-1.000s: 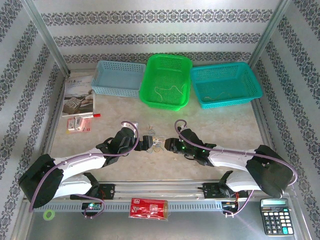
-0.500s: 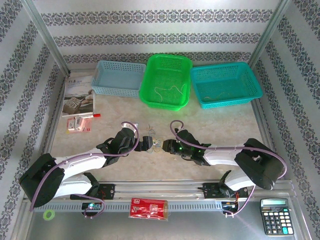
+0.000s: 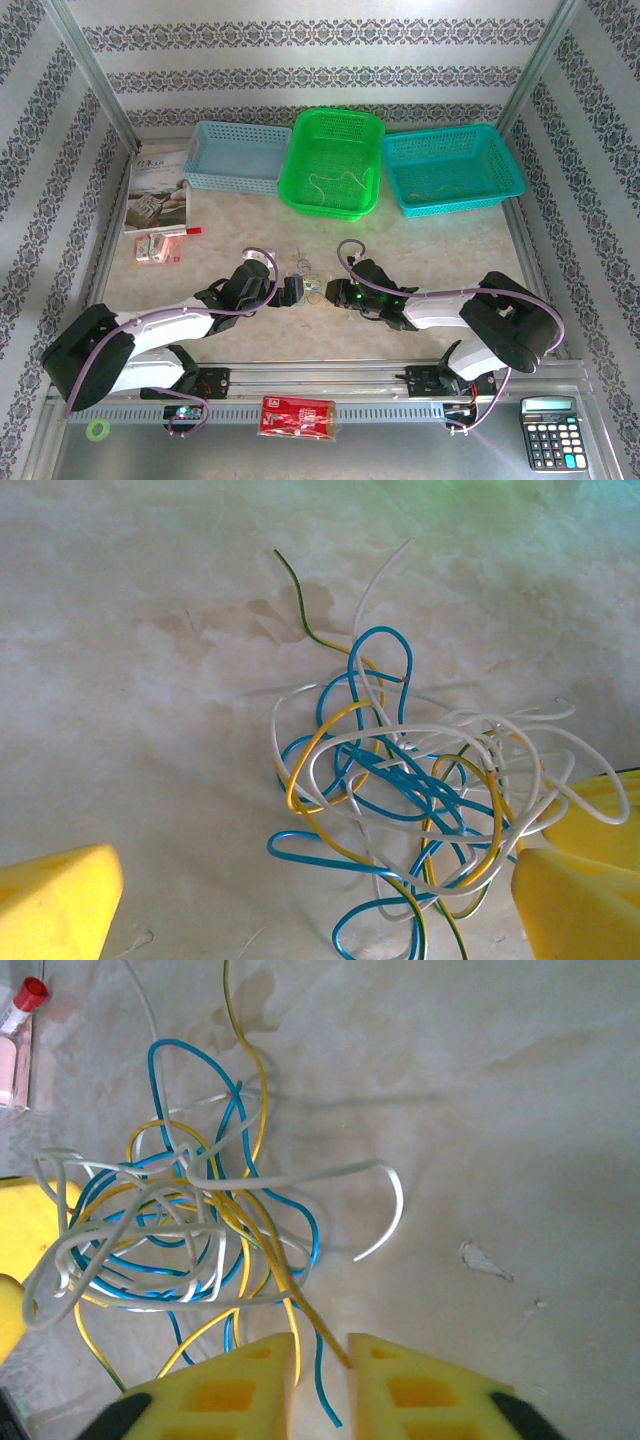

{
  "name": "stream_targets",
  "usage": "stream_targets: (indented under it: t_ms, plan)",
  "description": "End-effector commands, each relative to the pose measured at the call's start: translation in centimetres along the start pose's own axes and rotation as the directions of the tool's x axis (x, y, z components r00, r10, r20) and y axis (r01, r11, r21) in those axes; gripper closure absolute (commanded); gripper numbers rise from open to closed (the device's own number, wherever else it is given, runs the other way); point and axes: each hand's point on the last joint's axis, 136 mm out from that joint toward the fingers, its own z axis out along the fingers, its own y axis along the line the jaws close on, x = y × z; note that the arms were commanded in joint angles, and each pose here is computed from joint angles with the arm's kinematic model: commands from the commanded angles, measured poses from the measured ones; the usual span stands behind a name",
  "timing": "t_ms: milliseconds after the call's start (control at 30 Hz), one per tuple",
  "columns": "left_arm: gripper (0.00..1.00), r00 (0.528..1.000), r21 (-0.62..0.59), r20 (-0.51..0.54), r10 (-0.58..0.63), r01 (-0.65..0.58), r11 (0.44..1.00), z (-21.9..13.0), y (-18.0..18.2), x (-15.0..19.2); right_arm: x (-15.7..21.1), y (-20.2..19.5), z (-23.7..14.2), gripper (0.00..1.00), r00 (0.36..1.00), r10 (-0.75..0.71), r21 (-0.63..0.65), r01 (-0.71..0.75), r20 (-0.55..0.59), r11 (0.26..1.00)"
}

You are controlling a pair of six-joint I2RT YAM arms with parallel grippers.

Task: Untangle the cables

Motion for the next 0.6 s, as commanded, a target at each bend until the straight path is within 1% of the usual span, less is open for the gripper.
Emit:
stream_targets:
  t_ms: [0, 67, 100, 300, 433, 567]
  plan:
    - [0.00, 1.000, 0.013, 0.003, 0.019, -0.019, 1.000, 0.2, -0.2, 0.4, -1.1, 1.0, -0.2, 0.89, 1.000, 0.009, -0.043, -0.008, 0.024, 0.999]
    - [0.00, 1.000, 0.015, 0.003, 0.017, -0.017, 1.000, 0.2, -0.2, 0.4, -1.3, 1.1, -0.4, 0.98, 1.000, 0.012, -0.052, -0.010, 0.027, 0.999]
    - [0.00, 1.000, 0.016, 0.004, 0.017, -0.017, 1.000, 0.2, -0.3, 0.3, -1.4, 1.2, -0.6, 1.00, 1.000, 0.011, -0.056, -0.009, 0.028, 0.998]
    - [0.00, 1.000, 0.024, 0.007, 0.019, -0.019, 1.000, 0.1, -0.4, 0.3, -2.2, 1.9, -1.7, 1.00, 0.999, 0.003, -0.087, 0.001, 0.043, 0.996]
    - [0.00, 1.000, 0.028, 0.014, 0.024, -0.025, 0.999, -0.2, -0.7, -0.1, -2.7, 3.6, -2.9, 1.00, 0.999, -0.026, -0.128, 0.032, 0.048, 0.991]
    - [0.00, 0.998, 0.029, 0.044, 0.046, -0.047, 0.998, -1.1, -1.1, -1.3, -3.5, 5.7, -4.4, 1.00, 0.996, -0.067, -0.166, 0.076, 0.060, 0.983]
